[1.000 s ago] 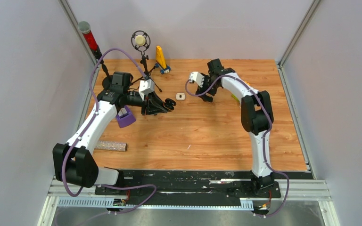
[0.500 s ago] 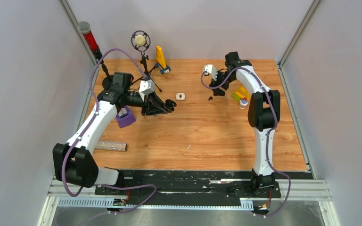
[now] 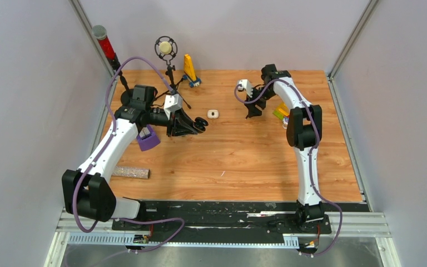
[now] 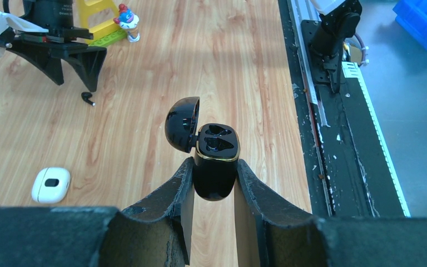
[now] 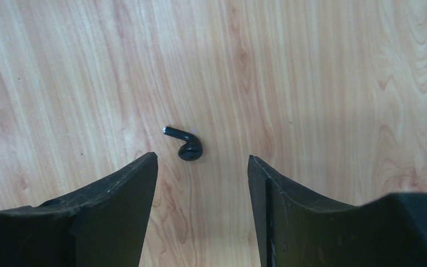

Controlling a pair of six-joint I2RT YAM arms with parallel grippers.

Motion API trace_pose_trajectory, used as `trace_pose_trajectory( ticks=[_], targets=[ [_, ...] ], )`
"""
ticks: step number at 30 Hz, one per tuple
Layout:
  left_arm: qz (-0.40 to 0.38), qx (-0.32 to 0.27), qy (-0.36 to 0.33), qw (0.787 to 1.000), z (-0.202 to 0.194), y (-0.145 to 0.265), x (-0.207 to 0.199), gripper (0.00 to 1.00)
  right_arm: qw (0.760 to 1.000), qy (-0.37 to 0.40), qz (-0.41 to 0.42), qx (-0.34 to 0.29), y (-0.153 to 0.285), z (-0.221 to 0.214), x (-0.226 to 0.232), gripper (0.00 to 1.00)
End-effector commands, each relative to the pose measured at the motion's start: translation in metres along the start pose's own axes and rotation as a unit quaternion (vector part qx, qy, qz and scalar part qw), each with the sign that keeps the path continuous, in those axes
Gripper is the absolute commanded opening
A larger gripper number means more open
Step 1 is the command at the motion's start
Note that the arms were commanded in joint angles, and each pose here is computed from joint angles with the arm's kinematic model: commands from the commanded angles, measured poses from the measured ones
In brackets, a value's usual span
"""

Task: Insert the wireless bluetooth earbuds into the charging case
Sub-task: Pick up the earbud from the center of the board.

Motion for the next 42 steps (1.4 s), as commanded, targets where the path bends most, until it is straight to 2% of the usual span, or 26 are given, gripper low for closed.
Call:
trace_pose_trajectory(
  ticks=[1,20,25,35,42],
  targets=[
    [-0.009,-0.015,-0.032,0.999,0.018,0.001,-0.001,0.0,0.999,0.013,0.025,-0.024,0.005,0.014,0.008,0.61],
    [-0.013,-0.016,-0.031,0.999,0.02,0.0,-0.001,0.0,0.999,0.017,0.032,-0.011,-0.012,0.0,0.002,0.54],
    [-0.014,-0.015,-0.03,0.999,0.02,-0.001,-0.001,0.0,0.999,0.025,0.039,-0.007,-0.013,-0.003,0.004,0.47],
    [-0.013,-0.014,-0.03,0.999,0.02,0.0,0.0,0.0,0.999,0.028,0.041,-0.006,-0.019,-0.006,0.002,0.46],
    [-0.013,-0.014,-0.03,0.999,0.019,0.0,0.0,0.0,0.998,0.033,0.045,-0.008,-0.022,-0.006,0.003,0.38]
  ],
)
Point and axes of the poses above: each gripper's point midway between its finger pads, its own y axis back along the fingers, its own x axis along the line the jaws close on, z = x × y, the point moved 4 cm from there along y, back along the fingers, and after that the axes turned 5 degrees about -y, right-handed, at the moved point
